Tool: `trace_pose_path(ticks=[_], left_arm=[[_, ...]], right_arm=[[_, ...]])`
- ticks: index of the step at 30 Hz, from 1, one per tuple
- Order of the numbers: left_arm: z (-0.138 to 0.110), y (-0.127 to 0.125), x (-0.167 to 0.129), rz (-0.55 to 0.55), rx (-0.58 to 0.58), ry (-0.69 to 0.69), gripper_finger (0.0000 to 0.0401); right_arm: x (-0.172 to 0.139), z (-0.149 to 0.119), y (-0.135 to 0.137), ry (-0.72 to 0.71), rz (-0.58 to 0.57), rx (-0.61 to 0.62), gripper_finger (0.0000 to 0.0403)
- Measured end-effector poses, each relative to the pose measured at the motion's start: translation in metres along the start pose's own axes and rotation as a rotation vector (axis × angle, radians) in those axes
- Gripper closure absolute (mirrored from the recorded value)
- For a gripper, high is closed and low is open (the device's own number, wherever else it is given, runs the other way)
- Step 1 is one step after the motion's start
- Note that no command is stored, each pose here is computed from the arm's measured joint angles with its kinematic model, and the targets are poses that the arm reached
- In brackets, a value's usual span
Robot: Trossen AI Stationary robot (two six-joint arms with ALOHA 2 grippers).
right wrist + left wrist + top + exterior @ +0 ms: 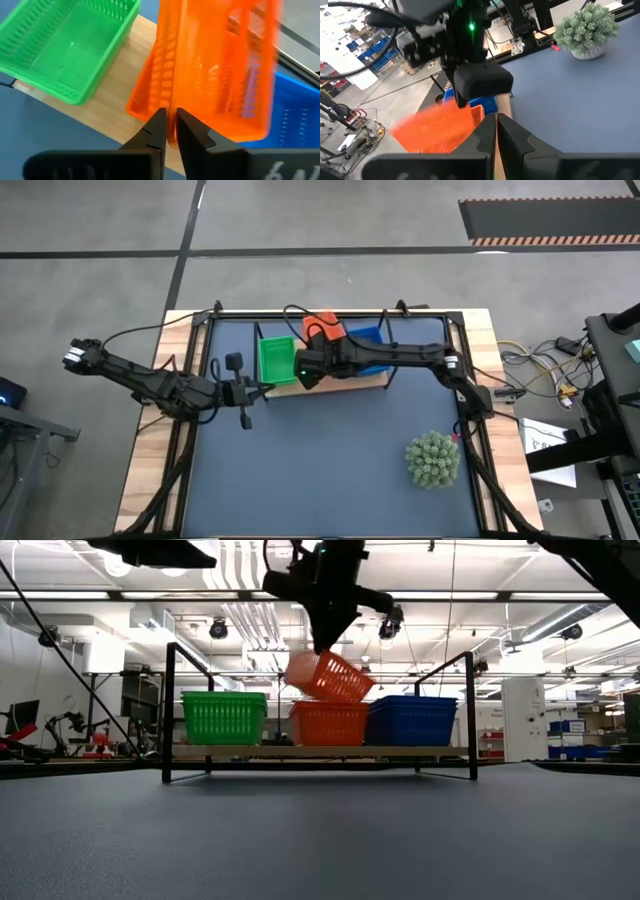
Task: Stack baskets on shelf by color
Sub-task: Stack the orange basket on top of the orange basket on the shelf
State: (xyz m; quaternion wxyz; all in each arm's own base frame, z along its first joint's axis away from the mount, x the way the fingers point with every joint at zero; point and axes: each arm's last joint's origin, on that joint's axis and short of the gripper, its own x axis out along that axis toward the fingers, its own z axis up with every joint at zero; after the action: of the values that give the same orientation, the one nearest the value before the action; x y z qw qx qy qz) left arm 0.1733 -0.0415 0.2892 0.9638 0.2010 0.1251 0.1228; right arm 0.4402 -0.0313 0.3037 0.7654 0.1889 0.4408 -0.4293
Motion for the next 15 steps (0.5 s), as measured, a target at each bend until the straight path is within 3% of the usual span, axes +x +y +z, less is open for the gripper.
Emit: trace_pose_path(ticks=[11,15], left_arm=[[0.0,0.0,-0.001,0.001,0.021,-0.004,0.0401],[0.0,0.001,-0.001,0.0,0.024,-0.005,0.0401]], right_arm=[[-0.01,0.008,0.003,-0.001,0.057,-0.034,0.0268],[-0.027,0.016,-0.004,-0.063,0.083,-0.081,0.026]])
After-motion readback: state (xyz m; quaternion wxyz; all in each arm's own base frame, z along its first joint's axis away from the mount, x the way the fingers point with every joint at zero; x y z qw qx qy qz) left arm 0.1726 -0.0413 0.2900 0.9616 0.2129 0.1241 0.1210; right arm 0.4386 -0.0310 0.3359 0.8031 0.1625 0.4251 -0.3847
